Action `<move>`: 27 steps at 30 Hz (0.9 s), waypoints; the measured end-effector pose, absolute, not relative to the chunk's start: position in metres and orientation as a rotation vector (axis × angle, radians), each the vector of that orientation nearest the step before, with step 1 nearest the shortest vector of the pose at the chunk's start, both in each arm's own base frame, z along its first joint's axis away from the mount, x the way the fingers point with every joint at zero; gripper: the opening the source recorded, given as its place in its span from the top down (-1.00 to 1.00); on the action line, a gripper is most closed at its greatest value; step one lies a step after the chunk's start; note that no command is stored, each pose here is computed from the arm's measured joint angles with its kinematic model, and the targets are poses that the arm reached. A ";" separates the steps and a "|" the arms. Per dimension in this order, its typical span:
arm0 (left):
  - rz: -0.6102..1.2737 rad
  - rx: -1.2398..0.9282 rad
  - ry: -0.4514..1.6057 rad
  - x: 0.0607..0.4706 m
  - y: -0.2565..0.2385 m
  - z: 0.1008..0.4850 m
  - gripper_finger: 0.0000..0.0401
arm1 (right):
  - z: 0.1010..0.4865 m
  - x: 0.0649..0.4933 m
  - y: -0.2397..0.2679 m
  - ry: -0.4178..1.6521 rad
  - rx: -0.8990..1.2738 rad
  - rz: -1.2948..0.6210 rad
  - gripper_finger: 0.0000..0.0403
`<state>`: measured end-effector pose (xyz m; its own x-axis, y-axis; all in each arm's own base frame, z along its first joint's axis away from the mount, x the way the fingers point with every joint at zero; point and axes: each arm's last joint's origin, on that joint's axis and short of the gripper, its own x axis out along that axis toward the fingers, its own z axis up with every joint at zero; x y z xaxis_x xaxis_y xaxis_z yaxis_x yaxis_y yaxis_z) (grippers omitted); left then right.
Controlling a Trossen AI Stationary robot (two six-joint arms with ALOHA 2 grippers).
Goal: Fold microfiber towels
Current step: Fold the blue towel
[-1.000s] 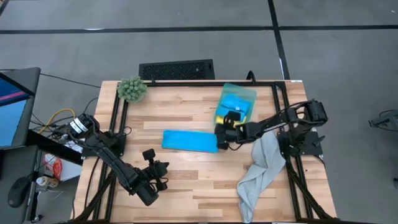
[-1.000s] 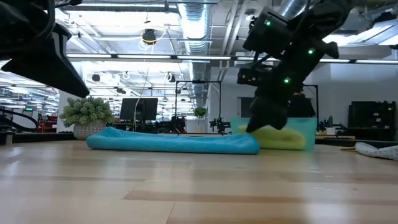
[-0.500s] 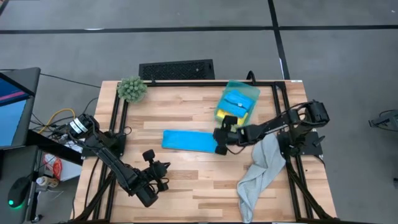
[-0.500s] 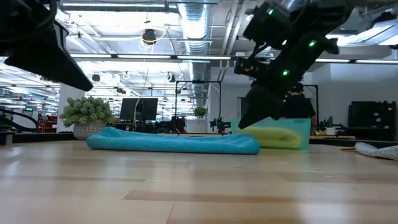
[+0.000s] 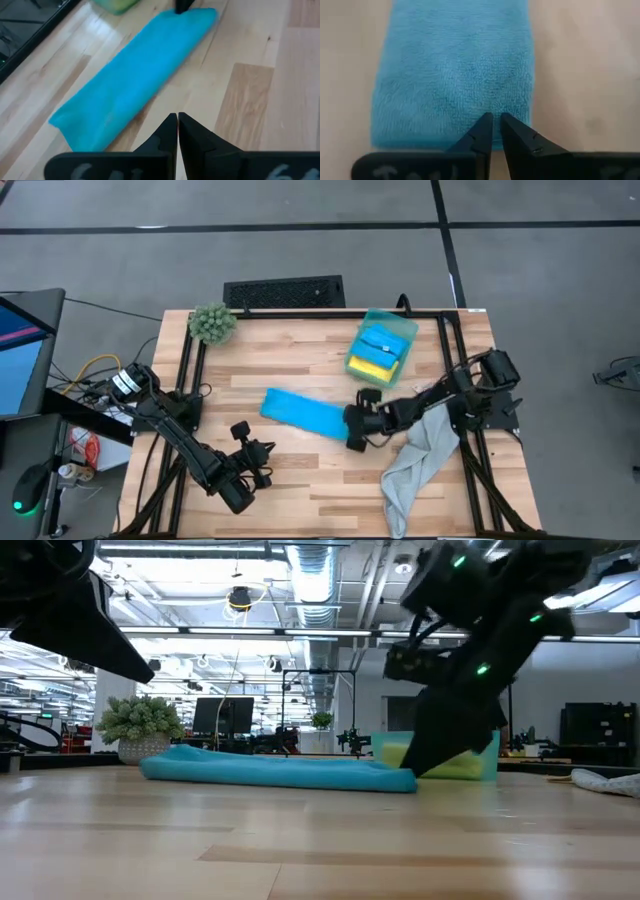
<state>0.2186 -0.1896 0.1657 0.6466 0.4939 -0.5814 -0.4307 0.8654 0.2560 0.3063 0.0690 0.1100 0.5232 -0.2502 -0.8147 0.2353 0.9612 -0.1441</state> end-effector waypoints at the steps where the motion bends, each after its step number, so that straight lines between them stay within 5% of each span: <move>1: 0.528 0.099 0.687 0.219 -0.190 0.166 0.98 | 0.112 0.304 0.077 0.972 0.021 -0.281 0.68; 7: 0.562 0.130 0.601 0.220 -0.189 0.168 0.98 | 0.132 0.310 0.128 0.856 0.242 -0.211 0.68; 14: 0.577 0.118 0.431 0.243 -0.191 0.177 0.95 | 0.183 0.320 0.153 0.679 0.057 -0.078 0.67; 27: 0.155 0.318 0.549 0.351 -0.177 0.135 0.35 | 0.260 0.247 0.145 0.698 0.018 -0.059 0.67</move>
<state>0.3515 -0.1769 0.1350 0.8428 0.2286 -0.4873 -0.0602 0.9397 0.3367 0.2472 0.1446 0.2605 0.7646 -0.0487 -0.6426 0.0606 0.9982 -0.0035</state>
